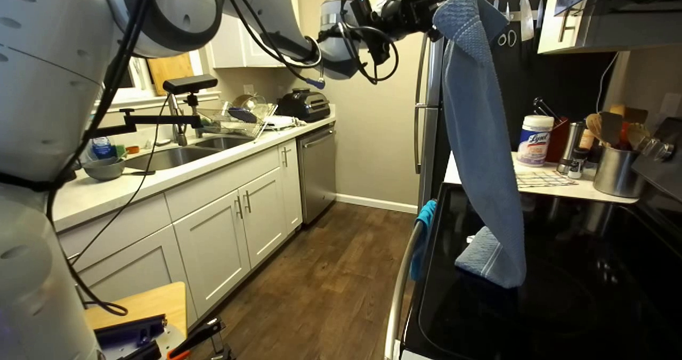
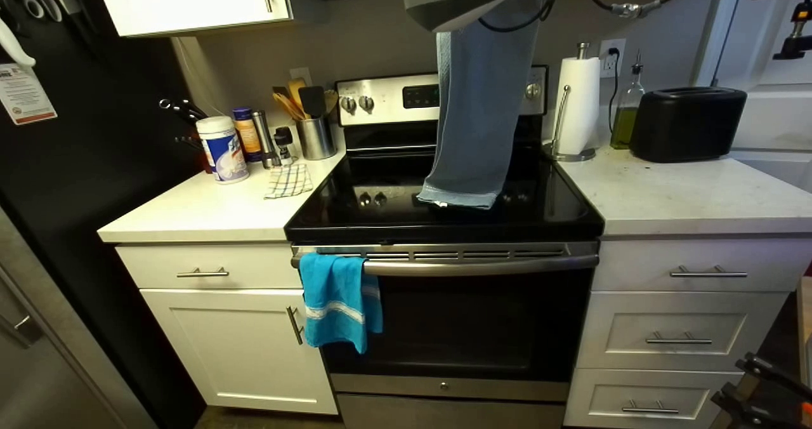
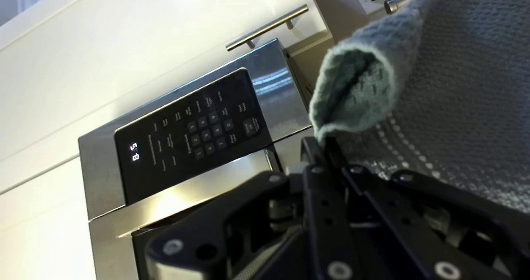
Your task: Hang the pale towel on the oven
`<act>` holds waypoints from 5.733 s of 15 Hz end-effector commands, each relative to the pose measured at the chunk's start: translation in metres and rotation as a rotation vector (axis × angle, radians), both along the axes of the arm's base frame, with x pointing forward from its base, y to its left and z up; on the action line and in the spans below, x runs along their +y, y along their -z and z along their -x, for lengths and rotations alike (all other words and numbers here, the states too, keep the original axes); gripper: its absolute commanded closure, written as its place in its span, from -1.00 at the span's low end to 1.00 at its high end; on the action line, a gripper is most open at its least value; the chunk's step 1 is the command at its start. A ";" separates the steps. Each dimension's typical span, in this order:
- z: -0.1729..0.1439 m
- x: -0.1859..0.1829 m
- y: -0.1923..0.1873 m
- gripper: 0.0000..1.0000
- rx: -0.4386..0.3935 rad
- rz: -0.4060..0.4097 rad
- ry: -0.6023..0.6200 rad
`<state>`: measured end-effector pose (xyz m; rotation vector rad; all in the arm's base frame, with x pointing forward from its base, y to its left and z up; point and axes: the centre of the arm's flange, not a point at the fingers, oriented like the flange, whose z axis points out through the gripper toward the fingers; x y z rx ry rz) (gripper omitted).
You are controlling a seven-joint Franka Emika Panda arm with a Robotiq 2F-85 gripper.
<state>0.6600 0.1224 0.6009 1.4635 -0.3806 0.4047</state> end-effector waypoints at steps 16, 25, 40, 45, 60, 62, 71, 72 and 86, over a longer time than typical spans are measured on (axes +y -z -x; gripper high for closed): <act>0.085 0.040 -0.116 0.98 -0.091 0.006 -0.137; 0.103 0.069 -0.136 0.98 -0.120 0.040 -0.214; 0.069 0.029 -0.076 0.98 0.001 0.021 -0.204; 0.053 0.028 -0.038 0.98 0.077 0.020 -0.252; 0.018 0.042 0.004 0.98 0.156 -0.020 -0.294; 0.007 0.046 0.001 0.98 0.155 -0.030 -0.297; -0.029 0.067 0.002 0.98 0.146 -0.063 -0.346; -0.030 0.071 0.010 0.98 0.153 -0.061 -0.360; -0.059 0.080 0.151 0.98 0.361 -0.216 -0.458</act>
